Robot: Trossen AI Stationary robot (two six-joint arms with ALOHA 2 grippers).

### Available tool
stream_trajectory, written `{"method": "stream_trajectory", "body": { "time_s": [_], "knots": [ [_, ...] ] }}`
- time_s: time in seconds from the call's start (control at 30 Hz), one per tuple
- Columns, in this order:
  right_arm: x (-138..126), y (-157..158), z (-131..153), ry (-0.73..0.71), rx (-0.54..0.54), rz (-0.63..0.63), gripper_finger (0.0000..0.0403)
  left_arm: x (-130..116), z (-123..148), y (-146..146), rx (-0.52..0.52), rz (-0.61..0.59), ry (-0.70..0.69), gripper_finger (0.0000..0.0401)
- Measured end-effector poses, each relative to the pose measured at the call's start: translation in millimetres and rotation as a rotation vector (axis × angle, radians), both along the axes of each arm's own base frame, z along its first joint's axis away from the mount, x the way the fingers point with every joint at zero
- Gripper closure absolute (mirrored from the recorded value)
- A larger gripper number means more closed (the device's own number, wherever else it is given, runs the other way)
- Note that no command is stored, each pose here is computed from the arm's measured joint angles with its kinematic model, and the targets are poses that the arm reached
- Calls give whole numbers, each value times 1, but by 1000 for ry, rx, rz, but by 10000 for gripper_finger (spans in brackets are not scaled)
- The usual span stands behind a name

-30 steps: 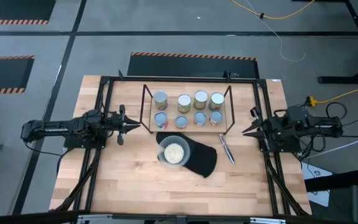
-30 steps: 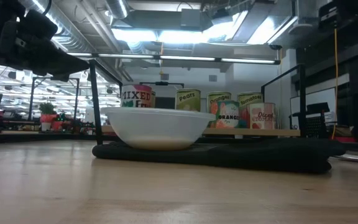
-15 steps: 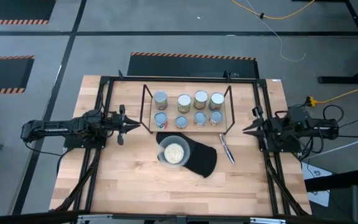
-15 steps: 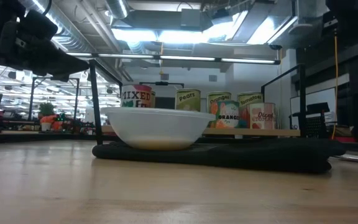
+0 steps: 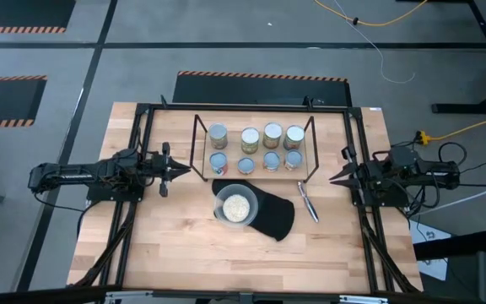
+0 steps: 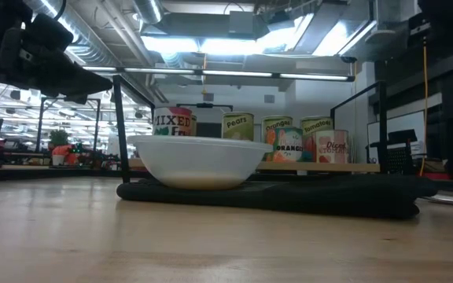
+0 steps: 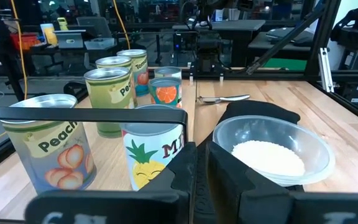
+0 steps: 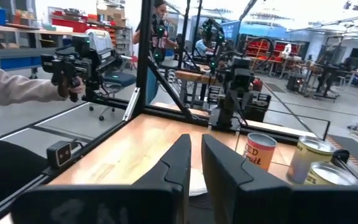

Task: Pick and place cans onto a shelf
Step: Return to Home Position

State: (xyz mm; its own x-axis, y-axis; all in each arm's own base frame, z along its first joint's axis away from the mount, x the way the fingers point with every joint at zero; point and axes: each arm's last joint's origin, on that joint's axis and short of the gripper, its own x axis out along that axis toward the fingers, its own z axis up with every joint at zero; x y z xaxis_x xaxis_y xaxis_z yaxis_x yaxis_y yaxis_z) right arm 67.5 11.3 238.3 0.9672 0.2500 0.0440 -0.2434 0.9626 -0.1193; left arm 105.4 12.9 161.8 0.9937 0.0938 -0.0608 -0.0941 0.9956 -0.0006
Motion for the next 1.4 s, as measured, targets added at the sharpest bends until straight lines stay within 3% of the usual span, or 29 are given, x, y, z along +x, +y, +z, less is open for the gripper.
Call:
{"method": "stream_trajectory", "body": {
  "time_s": [0.13,0.5,0.73,0.93,1.17,1.4],
  "knots": [
    [3,1,-4,-18,9,9,358,0,0,0,0,0,0,373],
    [27,1,-54,-167,-21,-80,358,0,0,0,0,-1,1,374],
    [28,-1,-55,-147,-21,-153,358,0,0,0,-1,-2,1,374],
    [29,-4,-67,-21,-33,-247,358,0,0,0,-2,-1,1,374],
    [29,-4,-68,-7,-41,-251,358,0,0,0,-5,-1,1,374],
    [29,-5,-68,-12,-82,-261,358,0,-4,0,-78,4,35,374]
  ]
}}
